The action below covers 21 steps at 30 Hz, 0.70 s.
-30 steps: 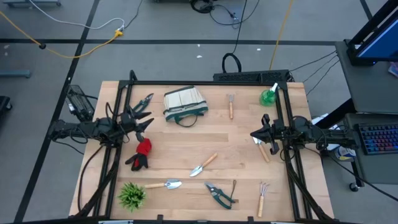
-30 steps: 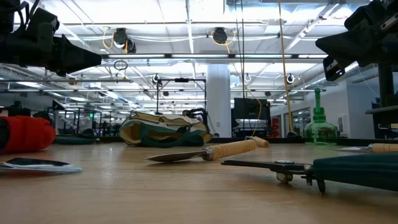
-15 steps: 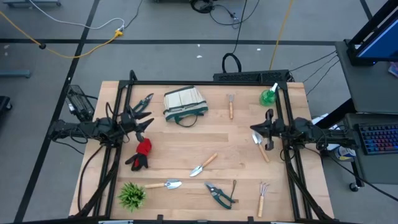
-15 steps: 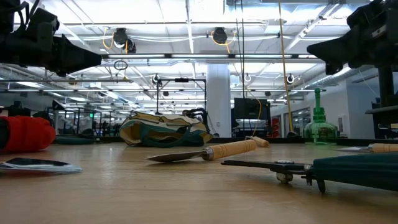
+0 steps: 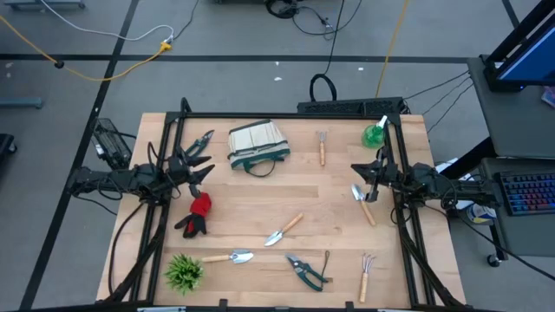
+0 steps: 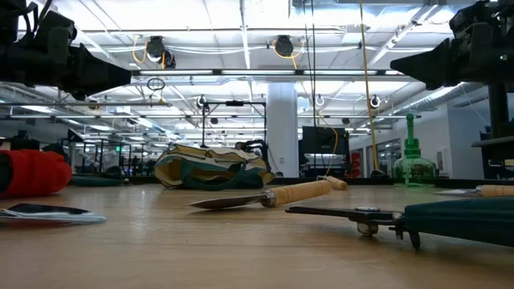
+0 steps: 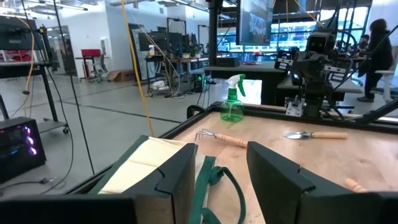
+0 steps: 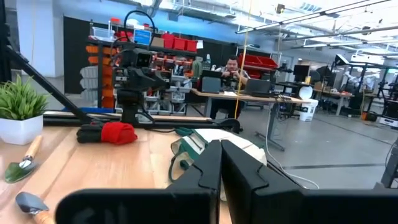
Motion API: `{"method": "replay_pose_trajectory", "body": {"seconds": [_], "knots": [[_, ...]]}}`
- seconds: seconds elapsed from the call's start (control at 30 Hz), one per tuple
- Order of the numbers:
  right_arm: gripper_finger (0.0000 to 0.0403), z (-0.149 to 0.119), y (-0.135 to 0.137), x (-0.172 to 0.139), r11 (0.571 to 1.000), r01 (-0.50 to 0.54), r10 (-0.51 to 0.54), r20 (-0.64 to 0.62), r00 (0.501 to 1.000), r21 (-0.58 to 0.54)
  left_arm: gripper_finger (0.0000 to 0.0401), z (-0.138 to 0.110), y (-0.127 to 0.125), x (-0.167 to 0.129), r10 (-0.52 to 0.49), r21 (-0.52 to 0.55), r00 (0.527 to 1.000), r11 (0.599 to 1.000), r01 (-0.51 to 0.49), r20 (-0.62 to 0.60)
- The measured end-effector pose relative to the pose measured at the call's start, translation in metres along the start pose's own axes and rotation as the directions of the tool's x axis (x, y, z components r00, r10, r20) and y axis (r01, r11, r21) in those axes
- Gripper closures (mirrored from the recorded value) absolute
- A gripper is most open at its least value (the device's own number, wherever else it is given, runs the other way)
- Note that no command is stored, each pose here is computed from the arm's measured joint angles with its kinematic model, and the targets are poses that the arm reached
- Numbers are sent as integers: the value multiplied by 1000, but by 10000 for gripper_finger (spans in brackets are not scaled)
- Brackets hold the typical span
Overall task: Pick & Place Garden tools in Gardening bag
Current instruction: Prepare the gardening bag
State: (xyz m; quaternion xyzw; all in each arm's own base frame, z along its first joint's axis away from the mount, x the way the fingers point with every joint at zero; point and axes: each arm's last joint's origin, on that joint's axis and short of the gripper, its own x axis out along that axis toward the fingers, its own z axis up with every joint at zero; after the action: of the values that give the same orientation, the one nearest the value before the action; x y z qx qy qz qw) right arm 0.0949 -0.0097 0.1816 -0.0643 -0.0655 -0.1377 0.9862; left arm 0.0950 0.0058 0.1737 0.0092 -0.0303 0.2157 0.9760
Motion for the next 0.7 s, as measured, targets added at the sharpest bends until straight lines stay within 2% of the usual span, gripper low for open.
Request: {"method": "replay_pose_trajectory", "body": {"seconds": [0.2, 0.4, 0.57, 0.7], "knots": [[389, 8, -1, 0, 1000, 8, -10, 79, 997, 21, 249, 0, 0, 0, 0, -27, 1000, 1000, 0, 3], [340, 16, -2, 0, 999, 17, -23, 162, 987, 40, 249, 9, 0, 0, 1, -128, 996, 992, 10, 87], [301, 19, -2, 2, 999, 23, -30, 191, 981, 35, 249, 9, -2, 2, -20, -122, 996, 992, 31, 85], [286, 22, -2, 6, 999, 29, -36, 218, 975, 37, 249, 9, -4, 7, -17, -115, 997, 993, 26, 76]]}}
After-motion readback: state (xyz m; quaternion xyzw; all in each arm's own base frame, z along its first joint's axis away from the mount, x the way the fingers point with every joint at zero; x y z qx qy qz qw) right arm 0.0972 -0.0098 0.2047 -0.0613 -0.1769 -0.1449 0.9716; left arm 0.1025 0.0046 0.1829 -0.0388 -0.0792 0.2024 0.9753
